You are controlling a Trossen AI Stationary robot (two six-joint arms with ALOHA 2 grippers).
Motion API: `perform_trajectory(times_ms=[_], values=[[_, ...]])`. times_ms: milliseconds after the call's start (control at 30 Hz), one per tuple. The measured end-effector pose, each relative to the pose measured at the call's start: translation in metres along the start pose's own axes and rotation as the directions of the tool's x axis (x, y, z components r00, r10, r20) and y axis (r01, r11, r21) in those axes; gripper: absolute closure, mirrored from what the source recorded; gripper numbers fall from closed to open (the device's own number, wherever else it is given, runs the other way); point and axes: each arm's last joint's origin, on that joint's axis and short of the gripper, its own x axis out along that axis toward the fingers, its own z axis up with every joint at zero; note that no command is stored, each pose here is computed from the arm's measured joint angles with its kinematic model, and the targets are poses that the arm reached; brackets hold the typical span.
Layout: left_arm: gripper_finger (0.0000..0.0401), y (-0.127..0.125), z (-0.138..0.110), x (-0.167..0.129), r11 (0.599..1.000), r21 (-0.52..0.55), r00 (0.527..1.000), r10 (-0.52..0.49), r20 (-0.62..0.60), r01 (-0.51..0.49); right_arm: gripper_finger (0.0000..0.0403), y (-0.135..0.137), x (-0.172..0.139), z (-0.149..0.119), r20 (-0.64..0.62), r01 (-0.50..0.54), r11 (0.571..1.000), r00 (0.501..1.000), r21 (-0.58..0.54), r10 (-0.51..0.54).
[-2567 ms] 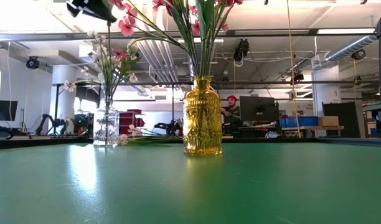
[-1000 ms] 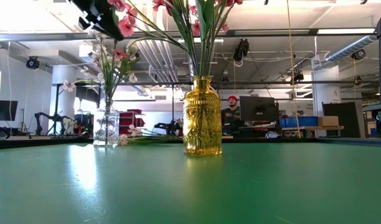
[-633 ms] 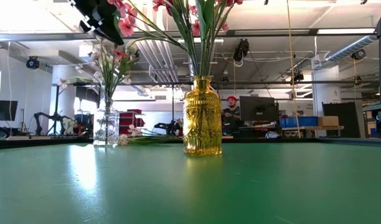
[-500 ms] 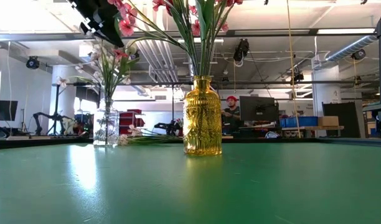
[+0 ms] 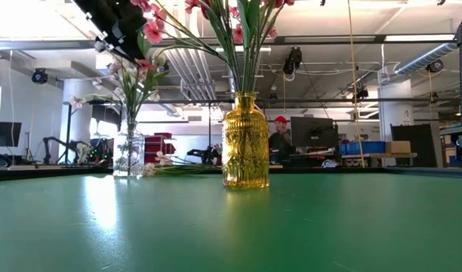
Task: Sort flowers into vase by color
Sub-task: Put the white tulip into the transparent vase
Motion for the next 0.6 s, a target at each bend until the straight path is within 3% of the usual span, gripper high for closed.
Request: perform_trajectory(times_ms=[600], values=[[0.0401,-0.004,-0.011,0.012,0.999,-0.031,1.0,-0.006,-0.023,0.006,0.017,0.0,0.001,0.0,-0.002,-0.001,1.0,1.0,0.025,0.001]])
